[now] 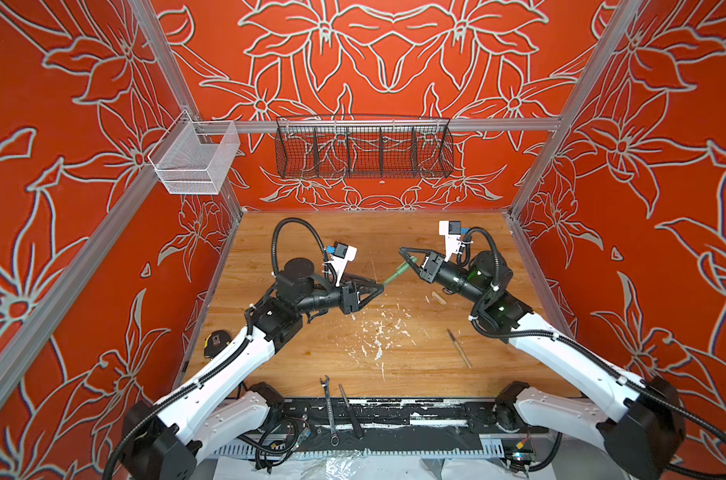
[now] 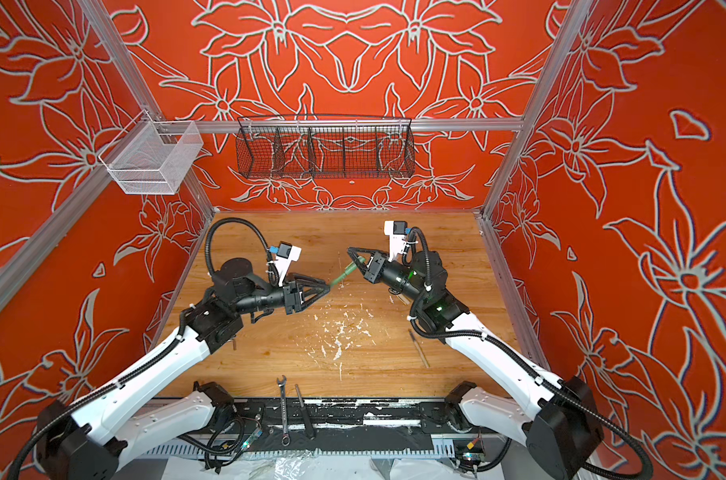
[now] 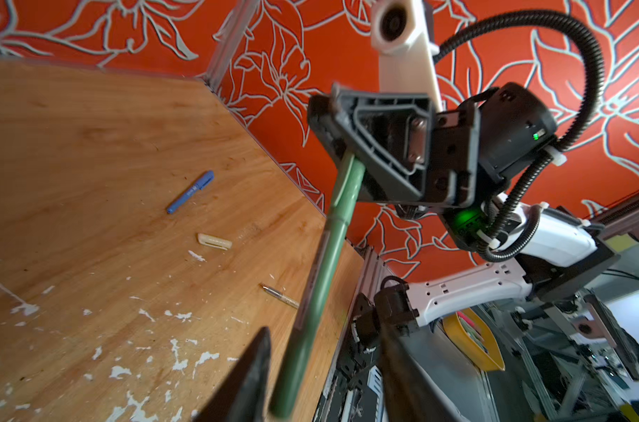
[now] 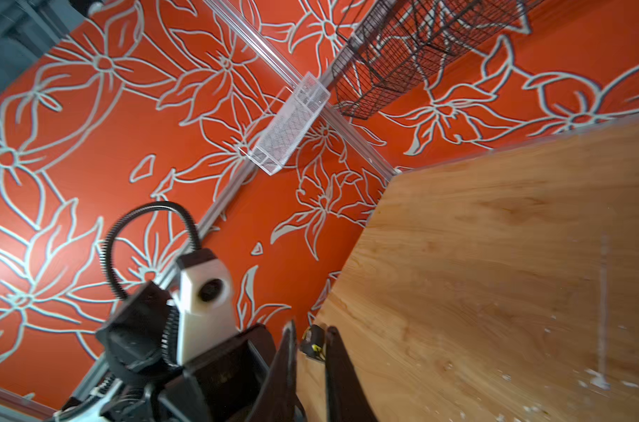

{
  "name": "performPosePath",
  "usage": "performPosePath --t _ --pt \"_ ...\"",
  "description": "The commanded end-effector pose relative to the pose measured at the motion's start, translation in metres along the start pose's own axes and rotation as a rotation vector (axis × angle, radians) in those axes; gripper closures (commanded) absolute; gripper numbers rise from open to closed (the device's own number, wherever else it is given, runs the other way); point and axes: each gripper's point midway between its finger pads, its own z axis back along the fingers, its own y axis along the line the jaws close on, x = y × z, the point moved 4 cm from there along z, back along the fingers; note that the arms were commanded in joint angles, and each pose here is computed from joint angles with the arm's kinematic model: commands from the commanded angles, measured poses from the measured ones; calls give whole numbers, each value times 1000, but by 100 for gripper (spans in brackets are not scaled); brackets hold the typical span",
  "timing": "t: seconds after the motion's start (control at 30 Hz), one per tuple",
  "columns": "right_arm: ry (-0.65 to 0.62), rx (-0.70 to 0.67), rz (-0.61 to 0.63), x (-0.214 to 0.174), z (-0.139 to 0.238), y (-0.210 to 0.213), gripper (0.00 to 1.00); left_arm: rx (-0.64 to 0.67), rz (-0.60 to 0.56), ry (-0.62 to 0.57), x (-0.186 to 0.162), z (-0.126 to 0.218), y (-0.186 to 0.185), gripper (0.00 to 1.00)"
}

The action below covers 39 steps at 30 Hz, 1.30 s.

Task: Insert the pens into the pen caps

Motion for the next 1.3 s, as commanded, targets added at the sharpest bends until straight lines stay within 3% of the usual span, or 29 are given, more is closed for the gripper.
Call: performPosePath --t 0.0,0.17,0.23,0.4,0.47,0.8,1.27 --pt "105 -74 7 -2 2 -15 100 33 -27 -60 -1 14 -3 22" --pt "151 -97 8 13 -6 -18 100 144 7 -47 -19 30 8 7" --pt "238 -165 35 13 -11 -30 100 226 23 -45 -24 39 15 1" --pt "511 -367 79 -16 -26 -86 100 541 118 -14 -39 66 47 3" --pt "564 -406 59 -26 -37 -111 100 602 150 14 -45 69 56 3" --pt "780 -561 -21 -59 -79 -222 100 560 158 30 -54 63 59 3" --pt "832 -704 -77 -54 -97 -315 100 595 146 68 -61 59 71 3"
